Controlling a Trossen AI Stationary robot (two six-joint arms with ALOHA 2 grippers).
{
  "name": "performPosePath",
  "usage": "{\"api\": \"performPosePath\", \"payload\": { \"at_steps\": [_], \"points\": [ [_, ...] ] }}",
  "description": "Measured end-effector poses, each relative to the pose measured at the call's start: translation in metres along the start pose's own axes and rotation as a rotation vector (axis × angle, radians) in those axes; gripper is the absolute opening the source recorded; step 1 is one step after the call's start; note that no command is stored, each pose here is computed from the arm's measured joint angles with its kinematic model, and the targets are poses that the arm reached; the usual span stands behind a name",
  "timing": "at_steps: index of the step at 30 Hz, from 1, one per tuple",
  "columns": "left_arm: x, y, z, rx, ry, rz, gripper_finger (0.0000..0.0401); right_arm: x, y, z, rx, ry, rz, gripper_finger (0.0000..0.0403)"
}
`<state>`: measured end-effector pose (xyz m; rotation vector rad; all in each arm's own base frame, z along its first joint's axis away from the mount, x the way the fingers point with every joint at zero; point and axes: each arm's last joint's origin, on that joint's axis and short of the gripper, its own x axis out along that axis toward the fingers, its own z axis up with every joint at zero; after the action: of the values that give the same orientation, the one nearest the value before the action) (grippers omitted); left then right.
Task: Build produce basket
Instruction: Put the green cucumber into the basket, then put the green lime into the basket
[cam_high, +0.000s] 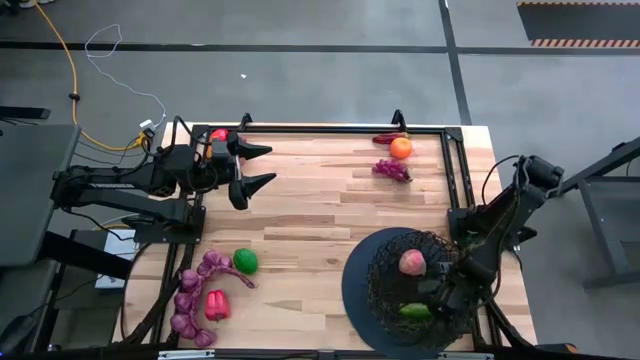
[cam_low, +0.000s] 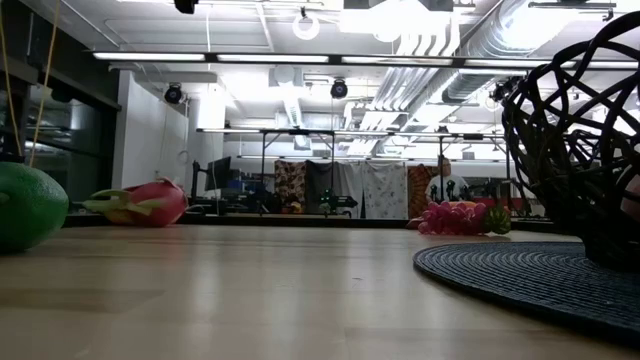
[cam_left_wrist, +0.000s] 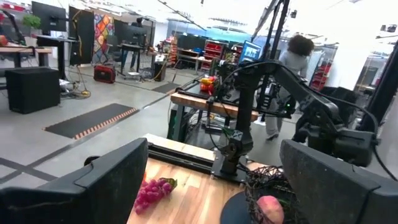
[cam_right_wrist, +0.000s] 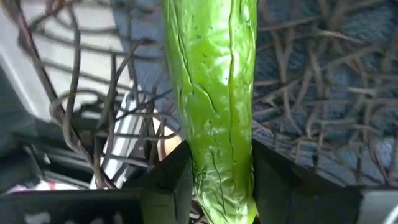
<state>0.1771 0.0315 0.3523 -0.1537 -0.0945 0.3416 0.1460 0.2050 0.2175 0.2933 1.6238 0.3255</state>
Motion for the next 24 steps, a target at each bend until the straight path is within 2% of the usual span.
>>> {"api": "performPosePath", "payload": {
  "at_steps": [5,12,15,21,24],
  "points": [
    [0.000,0.001,0.000,0.024,-0.004,0.024,0.0355,0.015,0.002,0.003,-0.150,0.043,-0.027,0.0120],
    [0.000,0.001,0.000,0.006,-0.008,0.024,0.0355,0.026,0.003,0.005,-0.157,0.094,-0.030,0.0129],
    [0.000,0.001,0.001,0.009,-0.012,0.026,0.0355,0.026,0.002,0.005,-0.170,0.101,-0.025,0.0158],
    [0.000,0.001,0.001,-0.001,-0.015,0.039,0.0355,0.020,0.003,0.002,-0.168,0.130,0.017,0.0243],
    [0.000,0.001,0.001,-0.002,-0.015,0.045,0.0355,0.007,-0.001,-0.003,-0.176,0.081,-0.025,0.0274]
  ]
}}
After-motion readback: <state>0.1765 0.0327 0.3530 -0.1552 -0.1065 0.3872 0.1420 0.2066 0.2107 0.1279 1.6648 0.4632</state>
